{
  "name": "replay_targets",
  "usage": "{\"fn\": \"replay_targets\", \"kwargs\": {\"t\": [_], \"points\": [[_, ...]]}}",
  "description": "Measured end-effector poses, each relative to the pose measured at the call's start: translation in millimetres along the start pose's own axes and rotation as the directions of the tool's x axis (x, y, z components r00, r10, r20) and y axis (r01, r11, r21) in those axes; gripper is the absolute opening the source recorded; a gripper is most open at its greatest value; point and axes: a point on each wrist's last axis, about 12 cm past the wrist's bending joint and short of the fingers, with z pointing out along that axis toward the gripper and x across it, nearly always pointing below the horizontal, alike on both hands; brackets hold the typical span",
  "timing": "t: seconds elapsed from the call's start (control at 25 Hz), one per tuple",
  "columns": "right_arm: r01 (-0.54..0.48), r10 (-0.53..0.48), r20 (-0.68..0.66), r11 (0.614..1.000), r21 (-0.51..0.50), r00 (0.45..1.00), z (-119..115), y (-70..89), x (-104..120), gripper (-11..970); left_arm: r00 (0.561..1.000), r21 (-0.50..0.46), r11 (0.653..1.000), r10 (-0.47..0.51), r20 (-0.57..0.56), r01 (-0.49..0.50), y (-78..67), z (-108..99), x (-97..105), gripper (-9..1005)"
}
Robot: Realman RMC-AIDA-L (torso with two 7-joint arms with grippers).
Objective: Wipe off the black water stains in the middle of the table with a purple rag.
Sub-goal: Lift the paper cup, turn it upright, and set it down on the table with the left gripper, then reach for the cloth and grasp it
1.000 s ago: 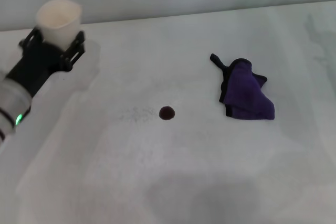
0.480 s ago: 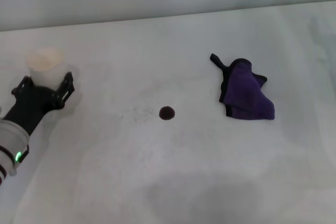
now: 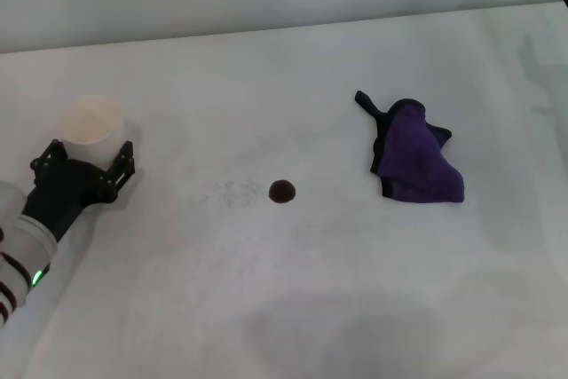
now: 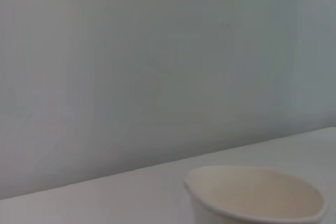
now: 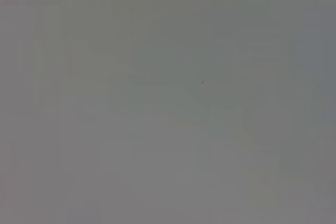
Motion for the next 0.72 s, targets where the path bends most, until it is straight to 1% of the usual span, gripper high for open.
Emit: {"fn": "replay_targets", "kwargs": {"t": [0.24, 0.36, 0.52, 0.72], "points": [[-0.004, 0.004, -0.001, 1.0, 0.003, 1.0, 1, 0.4, 0, 851, 1.0, 0.008, 1.0, -0.017, -0.004, 0.017, -5.4, -2, 3, 749], [-0.003, 0.003, -0.003, 1.0, 0.002, 1.0, 1, 0.6, 0, 850, 1.0, 0.005, 1.0, -0.02, -0.014, 0.02, -7.3, -6, 7, 758], [-0.002, 0.002, -0.01, 1.0, 0.003, 1.0, 1, 0.4, 1, 850, 0.999, -0.005, 0.999, -0.044, -0.02, 0.044, -9.9, -8, 10, 770], [0.001, -0.001, -0.013, 1.0, 0.004, 1.0, 1, -0.6, 1, 850, 0.997, -0.009, 0.997, -0.077, -0.022, 0.076, -14.3, -12, 13, 825]]}}
